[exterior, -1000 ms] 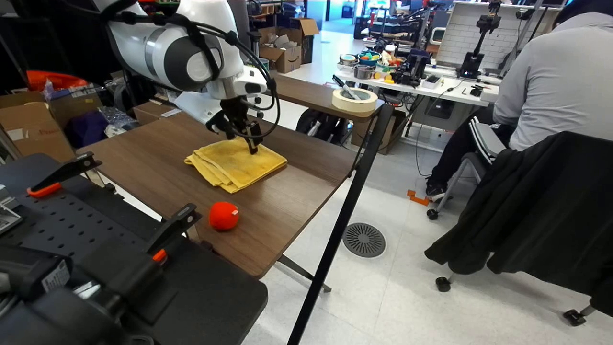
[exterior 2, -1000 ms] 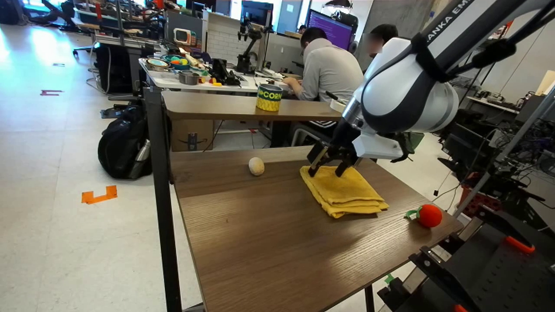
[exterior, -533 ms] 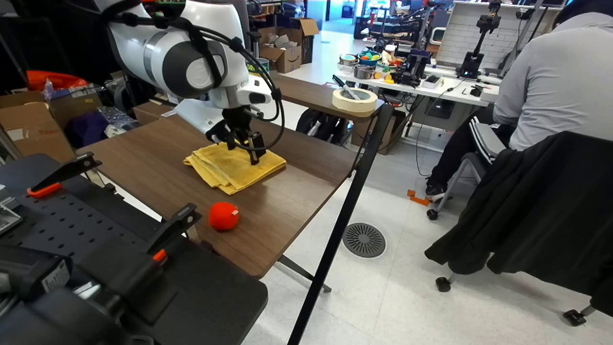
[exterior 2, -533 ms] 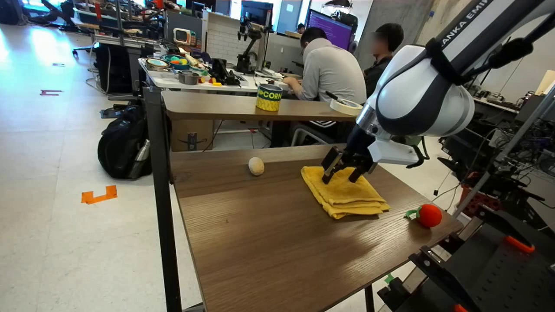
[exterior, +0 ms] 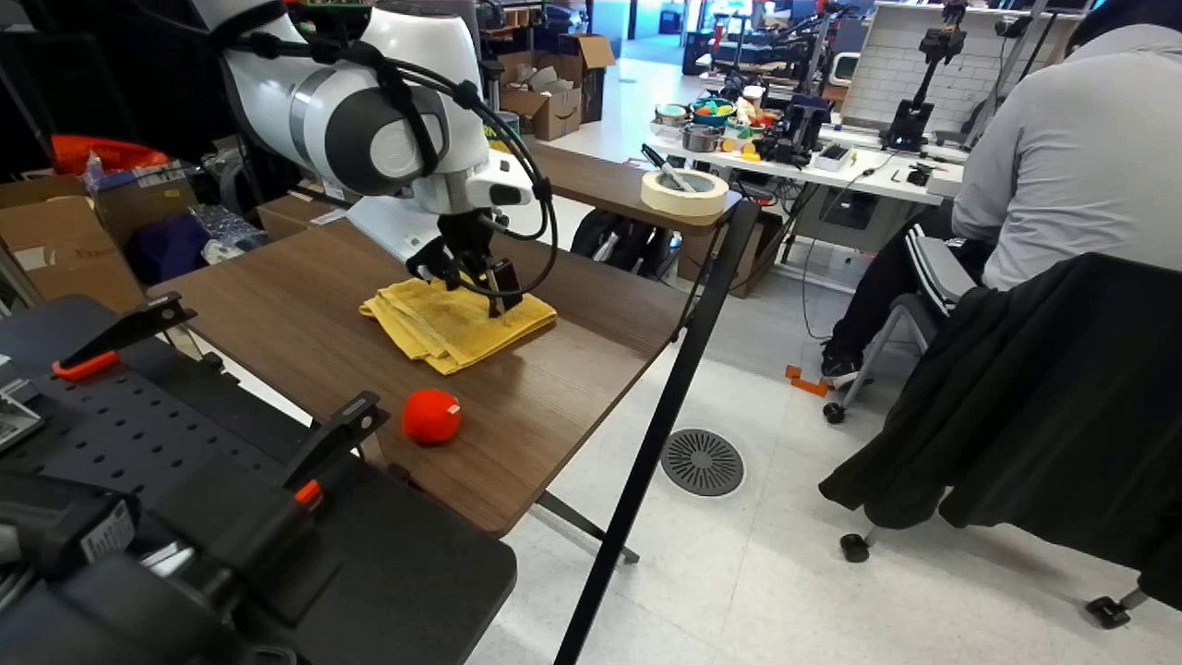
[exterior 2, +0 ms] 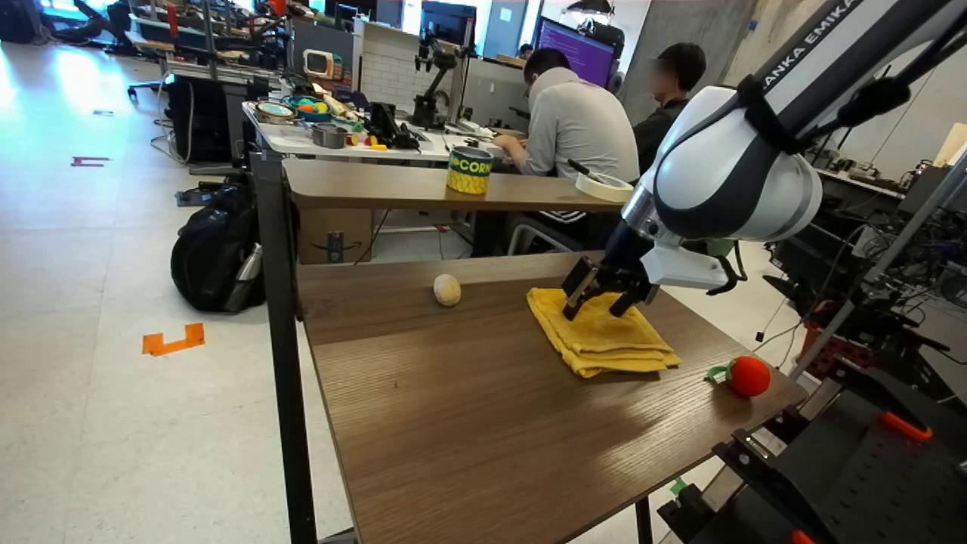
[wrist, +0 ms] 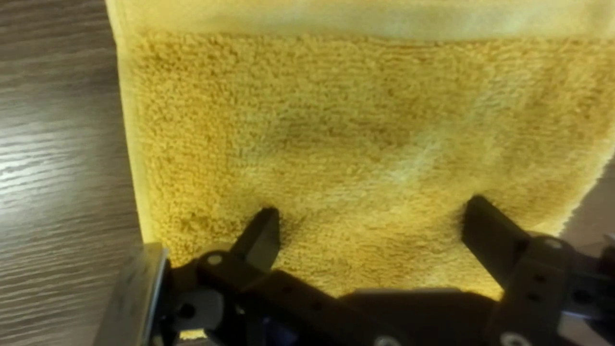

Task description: Move the potato to the left then use the towel to wipe the table.

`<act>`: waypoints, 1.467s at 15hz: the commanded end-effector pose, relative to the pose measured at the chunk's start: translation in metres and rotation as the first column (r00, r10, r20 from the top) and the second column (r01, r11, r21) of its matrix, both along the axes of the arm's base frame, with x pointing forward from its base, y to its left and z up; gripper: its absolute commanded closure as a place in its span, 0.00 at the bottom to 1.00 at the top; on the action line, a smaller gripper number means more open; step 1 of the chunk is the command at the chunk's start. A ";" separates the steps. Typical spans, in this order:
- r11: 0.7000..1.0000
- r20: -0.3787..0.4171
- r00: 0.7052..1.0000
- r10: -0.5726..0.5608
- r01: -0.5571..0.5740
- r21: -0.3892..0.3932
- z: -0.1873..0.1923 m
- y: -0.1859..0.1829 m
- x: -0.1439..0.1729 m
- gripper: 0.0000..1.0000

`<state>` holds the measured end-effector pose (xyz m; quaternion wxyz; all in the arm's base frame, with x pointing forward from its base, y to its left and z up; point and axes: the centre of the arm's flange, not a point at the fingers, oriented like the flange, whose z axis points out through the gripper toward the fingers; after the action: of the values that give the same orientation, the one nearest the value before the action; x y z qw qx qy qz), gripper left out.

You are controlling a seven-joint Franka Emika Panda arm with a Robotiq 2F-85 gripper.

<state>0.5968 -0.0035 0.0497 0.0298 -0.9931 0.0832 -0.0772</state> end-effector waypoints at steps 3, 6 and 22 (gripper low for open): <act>0.969 -0.069 0.967 -0.246 0.244 -0.028 -0.050 -0.099 0.028 0.00; 0.917 -0.037 0.917 -0.397 0.398 0.014 -0.055 -0.149 0.032 0.00; 0.936 0.069 0.938 -0.341 0.331 0.119 -0.018 -0.015 0.056 0.00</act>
<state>0.6731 -0.0327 0.0381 0.1110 -0.9426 0.2869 -0.1297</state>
